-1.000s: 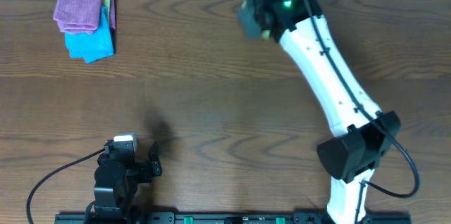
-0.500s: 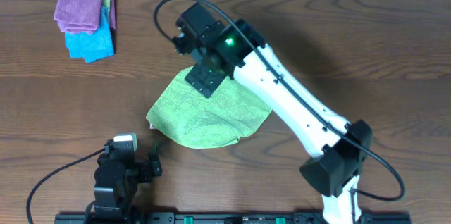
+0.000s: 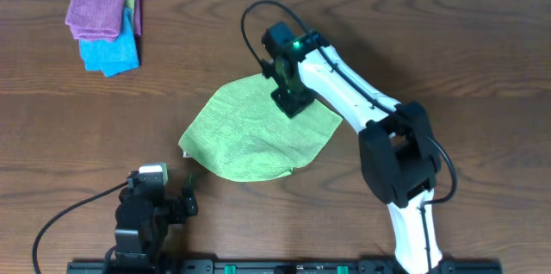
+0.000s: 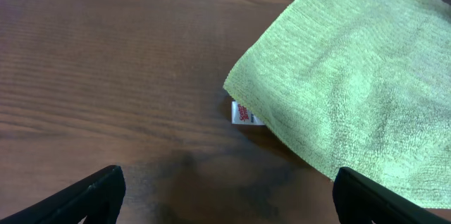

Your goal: Fold the cloth

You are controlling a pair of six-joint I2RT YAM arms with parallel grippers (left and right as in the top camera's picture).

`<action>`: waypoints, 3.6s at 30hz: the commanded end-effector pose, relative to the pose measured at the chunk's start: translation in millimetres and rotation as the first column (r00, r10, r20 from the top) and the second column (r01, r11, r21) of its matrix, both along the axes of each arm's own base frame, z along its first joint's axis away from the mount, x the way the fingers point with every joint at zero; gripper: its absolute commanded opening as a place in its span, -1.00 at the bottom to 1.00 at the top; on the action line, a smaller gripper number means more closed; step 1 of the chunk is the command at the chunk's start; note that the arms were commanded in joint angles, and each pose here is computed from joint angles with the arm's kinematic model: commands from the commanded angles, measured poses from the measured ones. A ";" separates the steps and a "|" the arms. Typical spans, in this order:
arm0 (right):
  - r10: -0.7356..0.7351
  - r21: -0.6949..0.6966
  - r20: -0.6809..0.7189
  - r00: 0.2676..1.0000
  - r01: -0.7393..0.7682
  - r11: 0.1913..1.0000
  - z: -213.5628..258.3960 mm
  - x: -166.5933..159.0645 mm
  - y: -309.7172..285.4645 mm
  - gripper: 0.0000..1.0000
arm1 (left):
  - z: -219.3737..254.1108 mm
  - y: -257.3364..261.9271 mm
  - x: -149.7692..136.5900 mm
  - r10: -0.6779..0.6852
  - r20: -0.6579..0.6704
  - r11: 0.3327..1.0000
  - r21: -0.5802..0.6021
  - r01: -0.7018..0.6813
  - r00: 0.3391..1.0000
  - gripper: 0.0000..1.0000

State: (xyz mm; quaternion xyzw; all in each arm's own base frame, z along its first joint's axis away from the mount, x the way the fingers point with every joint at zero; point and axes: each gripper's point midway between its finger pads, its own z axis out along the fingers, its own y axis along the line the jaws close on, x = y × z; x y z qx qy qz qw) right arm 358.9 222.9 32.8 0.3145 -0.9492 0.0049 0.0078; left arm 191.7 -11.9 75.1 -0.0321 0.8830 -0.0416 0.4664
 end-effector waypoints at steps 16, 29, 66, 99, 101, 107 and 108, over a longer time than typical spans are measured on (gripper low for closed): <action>-0.259 -0.007 0.190 0.947 0.265 0.964 43.4 21.7 -54.2 -0.97 | -4.0 0.6 -1.2 0.004 -0.010 1.000 0.001 -0.004 1.000 0.91; -0.295 0.236 0.357 0.886 0.220 0.947 53.0 -39.9 -75.5 -0.97 | -4.0 0.6 -1.2 0.004 -0.010 1.000 0.001 -0.004 1.000 0.91; -0.500 0.419 0.566 0.655 0.294 0.859 -16.0 124.0 -109.9 -0.97 | -4.0 0.6 -1.2 0.004 -0.010 1.000 0.001 -0.004 1.000 0.91; -0.552 0.355 0.169 0.817 0.472 0.807 1.8 82.3 -87.3 -0.98 | -4.0 0.6 -1.2 0.004 -0.010 1.000 0.001 -0.004 1.000 0.91; -0.556 0.324 0.185 0.810 0.483 0.813 -0.6 81.4 -93.9 -0.97 | -4.0 0.6 -1.2 0.004 -0.010 1.000 0.001 -0.004 1.000 0.91; -0.556 0.264 0.202 0.807 0.502 0.824 -12.8 79.1 -104.3 -0.97 | -4.0 0.6 -1.2 0.004 -0.010 1.000 0.001 -0.004 1.000 0.91; -0.555 0.254 0.196 0.808 0.505 0.825 -17.1 77.8 -105.0 -0.97 | -4.0 0.6 -1.2 0.004 -0.010 1.000 0.001 -0.004 1.000 0.91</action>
